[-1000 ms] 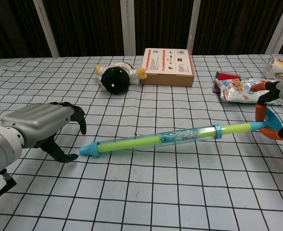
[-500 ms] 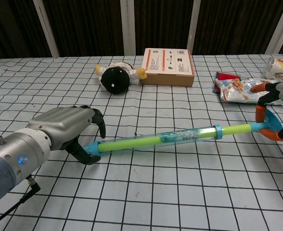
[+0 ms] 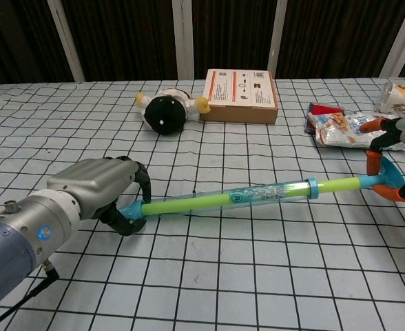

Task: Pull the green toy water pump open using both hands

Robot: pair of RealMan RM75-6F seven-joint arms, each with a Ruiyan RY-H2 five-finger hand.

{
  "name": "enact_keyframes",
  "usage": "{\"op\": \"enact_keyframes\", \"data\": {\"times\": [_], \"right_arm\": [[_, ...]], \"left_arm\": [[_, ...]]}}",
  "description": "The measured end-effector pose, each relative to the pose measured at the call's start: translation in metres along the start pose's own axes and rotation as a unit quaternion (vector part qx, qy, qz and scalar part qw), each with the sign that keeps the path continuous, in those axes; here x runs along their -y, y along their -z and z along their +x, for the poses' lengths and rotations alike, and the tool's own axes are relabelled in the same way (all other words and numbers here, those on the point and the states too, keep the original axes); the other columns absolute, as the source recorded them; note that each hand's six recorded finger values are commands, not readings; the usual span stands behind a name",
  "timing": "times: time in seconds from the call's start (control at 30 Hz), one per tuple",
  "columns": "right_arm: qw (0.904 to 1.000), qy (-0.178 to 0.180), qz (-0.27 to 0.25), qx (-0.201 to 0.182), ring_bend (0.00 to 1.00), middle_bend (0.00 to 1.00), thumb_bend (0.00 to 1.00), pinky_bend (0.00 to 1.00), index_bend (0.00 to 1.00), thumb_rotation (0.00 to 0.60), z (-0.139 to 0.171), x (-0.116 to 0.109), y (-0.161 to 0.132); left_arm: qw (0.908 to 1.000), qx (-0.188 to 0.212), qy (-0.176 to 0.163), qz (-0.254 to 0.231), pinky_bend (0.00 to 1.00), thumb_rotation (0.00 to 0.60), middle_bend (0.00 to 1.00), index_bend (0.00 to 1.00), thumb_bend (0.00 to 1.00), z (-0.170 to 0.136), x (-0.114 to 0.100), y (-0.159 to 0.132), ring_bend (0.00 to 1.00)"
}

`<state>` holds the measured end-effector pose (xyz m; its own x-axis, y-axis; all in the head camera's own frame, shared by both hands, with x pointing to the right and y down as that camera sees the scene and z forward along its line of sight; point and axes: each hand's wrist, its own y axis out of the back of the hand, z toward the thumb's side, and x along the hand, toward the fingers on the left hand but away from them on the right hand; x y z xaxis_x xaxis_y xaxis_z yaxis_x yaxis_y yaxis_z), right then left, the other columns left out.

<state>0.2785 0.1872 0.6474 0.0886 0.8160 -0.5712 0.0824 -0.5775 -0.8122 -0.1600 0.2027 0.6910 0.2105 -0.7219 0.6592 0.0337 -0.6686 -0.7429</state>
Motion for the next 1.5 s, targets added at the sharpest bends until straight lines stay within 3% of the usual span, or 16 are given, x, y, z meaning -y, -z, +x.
{"op": "enact_keyframes", "data": {"times": [0.5, 1.5], "right_arm": [[1.0, 0.005, -0.004, 0.001, 0.0, 0.12, 0.47, 0.0, 0.66, 0.6, -0.001, -0.003, 0.002], [0.9996, 0.014, 0.002, 0.025, 0.0, 0.12, 0.47, 0.0, 0.66, 0.6, 0.001, -0.008, 0.016]], "left_arm": [[0.9999, -0.008, -0.014, 0.005, 0.0, 0.6, 0.12, 0.46, 0.55, -0.002, -0.011, 0.021, 0.0], [0.9976, -0.063, -0.022, 0.017, 0.0, 0.6, 0.12, 0.48, 0.56, -0.016, -0.036, 0.121, 0.0]]}}
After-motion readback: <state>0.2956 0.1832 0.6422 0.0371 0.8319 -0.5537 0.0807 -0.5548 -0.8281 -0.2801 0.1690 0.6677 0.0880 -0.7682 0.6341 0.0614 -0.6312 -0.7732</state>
